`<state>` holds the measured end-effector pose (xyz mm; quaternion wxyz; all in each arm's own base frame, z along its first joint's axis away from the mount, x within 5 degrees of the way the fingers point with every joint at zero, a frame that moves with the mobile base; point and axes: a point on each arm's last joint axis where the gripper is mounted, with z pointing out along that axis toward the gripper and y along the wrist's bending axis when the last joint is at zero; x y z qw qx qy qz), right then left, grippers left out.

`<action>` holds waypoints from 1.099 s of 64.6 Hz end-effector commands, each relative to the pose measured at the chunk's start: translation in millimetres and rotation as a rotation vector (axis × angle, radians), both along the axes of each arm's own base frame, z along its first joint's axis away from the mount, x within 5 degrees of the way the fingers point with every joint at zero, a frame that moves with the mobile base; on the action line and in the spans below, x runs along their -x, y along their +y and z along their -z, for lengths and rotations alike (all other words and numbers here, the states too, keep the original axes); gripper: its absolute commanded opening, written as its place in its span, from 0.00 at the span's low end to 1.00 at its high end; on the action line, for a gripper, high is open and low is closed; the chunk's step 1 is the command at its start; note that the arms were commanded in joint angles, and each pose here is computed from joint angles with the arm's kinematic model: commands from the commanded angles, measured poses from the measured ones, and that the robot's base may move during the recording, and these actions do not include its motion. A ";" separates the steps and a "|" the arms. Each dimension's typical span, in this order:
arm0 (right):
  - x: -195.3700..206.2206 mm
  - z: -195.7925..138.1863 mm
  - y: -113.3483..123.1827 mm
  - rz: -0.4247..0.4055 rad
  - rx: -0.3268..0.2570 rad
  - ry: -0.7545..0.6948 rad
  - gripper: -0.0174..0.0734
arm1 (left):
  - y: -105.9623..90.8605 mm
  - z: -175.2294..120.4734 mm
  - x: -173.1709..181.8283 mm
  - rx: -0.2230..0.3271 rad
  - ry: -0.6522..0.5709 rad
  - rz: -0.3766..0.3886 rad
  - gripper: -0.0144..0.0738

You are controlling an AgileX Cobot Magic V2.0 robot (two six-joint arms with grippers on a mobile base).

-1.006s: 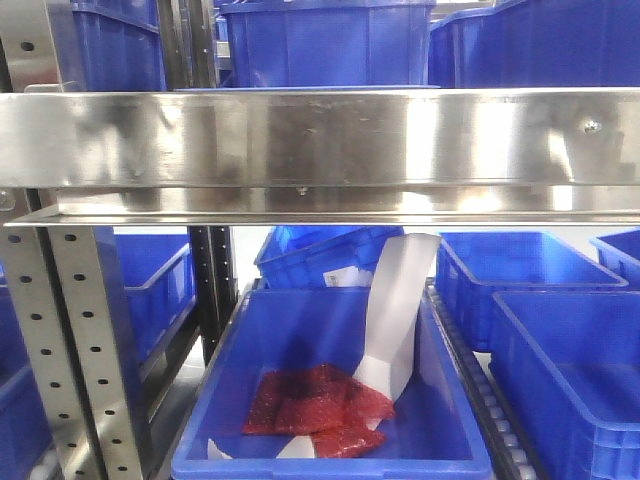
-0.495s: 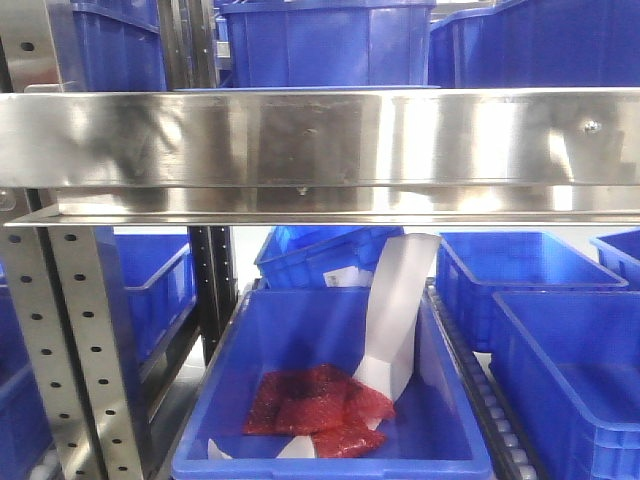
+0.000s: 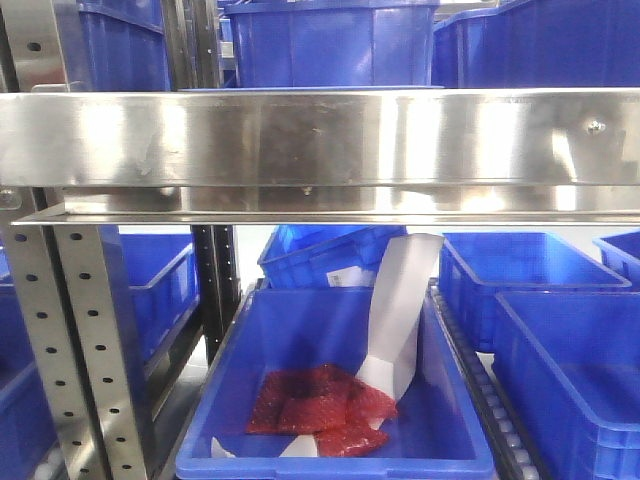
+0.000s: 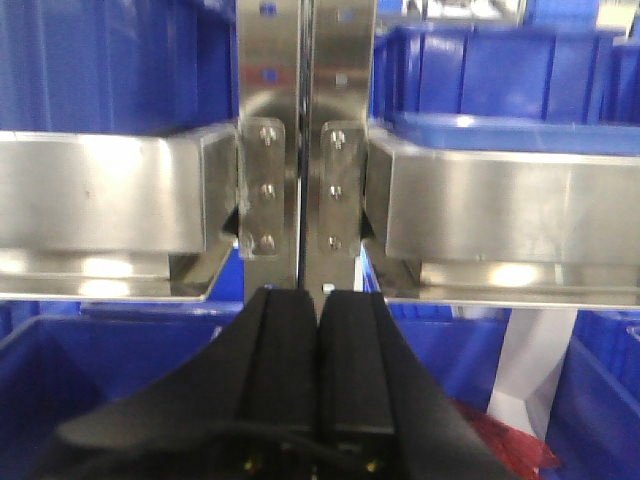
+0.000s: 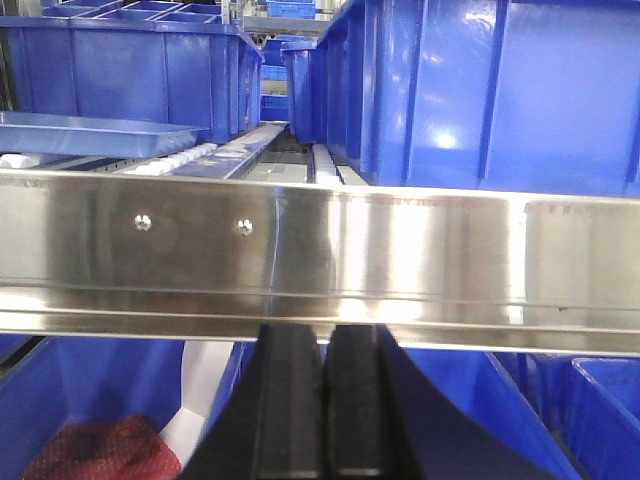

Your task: Grab blue tray and place on right shelf

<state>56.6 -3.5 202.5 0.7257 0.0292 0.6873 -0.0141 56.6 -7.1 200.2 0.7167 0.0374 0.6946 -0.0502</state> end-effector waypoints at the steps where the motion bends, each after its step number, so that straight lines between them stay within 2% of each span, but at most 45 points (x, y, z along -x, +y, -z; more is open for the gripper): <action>1: 3.9 -17.3 0.5 0.001 0.018 -0.133 0.25 | -1.1 -0.7 1.0 0.026 -0.094 0.023 0.11; 4: 3.9 -17.0 0.4 0.001 0.018 -0.130 0.25 | -1.8 3.0 0.7 0.036 -0.044 0.036 0.11; 10: 3.9 -17.0 0.4 0.001 0.018 -0.130 0.25 | -2.6 5.4 0.7 0.025 -0.018 0.049 0.11; 27: 3.9 -17.0 0.4 0.001 0.018 -0.130 0.25 | -2.4 1.6 0.9 0.031 -0.059 0.047 0.11; 71: 3.9 -17.0 0.4 0.001 0.018 -0.130 0.25 | -2.4 2.0 0.9 0.031 -0.056 0.047 0.11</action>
